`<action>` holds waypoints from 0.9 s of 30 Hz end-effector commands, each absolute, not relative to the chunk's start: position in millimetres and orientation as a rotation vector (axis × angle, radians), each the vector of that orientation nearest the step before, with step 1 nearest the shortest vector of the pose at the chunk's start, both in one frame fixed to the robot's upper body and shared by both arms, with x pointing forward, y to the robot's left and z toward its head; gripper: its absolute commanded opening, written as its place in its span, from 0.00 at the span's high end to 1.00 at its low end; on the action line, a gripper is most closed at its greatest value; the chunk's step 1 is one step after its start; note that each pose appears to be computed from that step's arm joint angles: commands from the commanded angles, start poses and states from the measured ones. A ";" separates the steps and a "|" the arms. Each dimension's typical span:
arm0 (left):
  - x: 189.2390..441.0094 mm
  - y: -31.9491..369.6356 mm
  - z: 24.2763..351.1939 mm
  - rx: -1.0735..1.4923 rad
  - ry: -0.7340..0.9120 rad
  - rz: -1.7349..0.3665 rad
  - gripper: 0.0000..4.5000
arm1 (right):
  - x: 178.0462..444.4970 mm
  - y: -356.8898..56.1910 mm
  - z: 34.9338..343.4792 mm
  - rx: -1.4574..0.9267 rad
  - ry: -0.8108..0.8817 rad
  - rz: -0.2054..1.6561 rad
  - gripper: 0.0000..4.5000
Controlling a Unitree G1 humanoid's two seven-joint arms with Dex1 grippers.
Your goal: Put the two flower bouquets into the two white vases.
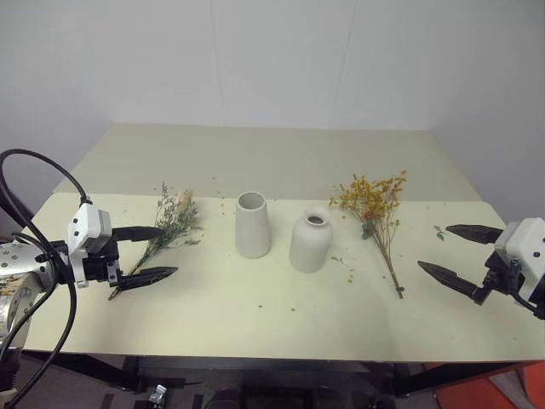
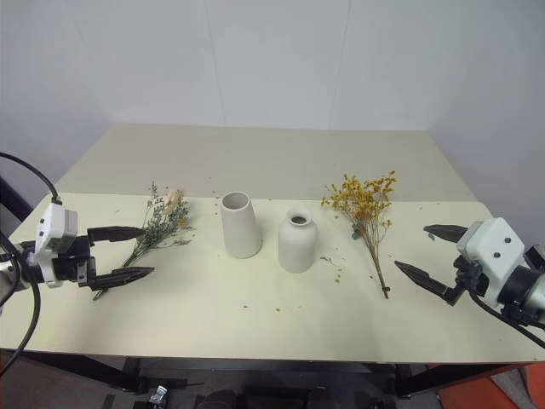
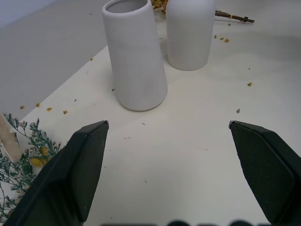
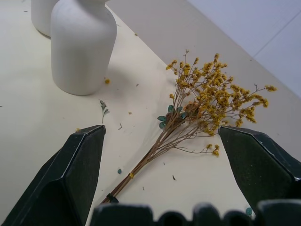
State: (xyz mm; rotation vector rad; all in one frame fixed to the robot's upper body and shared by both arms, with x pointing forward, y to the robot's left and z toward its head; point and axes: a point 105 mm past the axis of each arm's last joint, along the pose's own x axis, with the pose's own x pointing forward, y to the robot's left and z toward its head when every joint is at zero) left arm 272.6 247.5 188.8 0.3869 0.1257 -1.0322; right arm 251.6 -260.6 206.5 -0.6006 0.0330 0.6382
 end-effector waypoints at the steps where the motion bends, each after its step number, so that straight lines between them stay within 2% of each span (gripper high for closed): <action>1: 269.9 246.6 197.2 0.410 0.090 -1.027 0.00 | 253.7 -256.6 214.8 -0.612 0.001 0.643 0.00; 6: 269.5 246.4 198.7 0.414 0.086 -1.023 0.00 | 256.2 -253.9 215.0 -0.609 -0.008 0.654 0.00; 13: 270.5 242.4 198.7 0.406 0.078 -1.033 0.00 | 273.8 -257.0 212.2 -0.468 0.042 0.496 0.00; 17: 271.5 237.8 201.0 0.399 0.069 -1.041 0.00 | 281.4 -260.4 202.1 -0.312 0.214 0.393 0.00; 19: 272.9 232.0 203.5 0.397 0.061 -1.054 0.00 | 283.1 -259.1 193.3 -0.202 0.363 0.378 0.00; 23: 276.9 221.3 208.9 0.401 0.053 -1.076 0.00 | 287.1 -244.4 194.9 -0.091 0.461 0.409 0.00; 27: 283.1 206.3 217.1 0.394 0.046 -1.103 0.00 | 293.1 -234.8 191.3 -0.084 0.564 0.410 0.00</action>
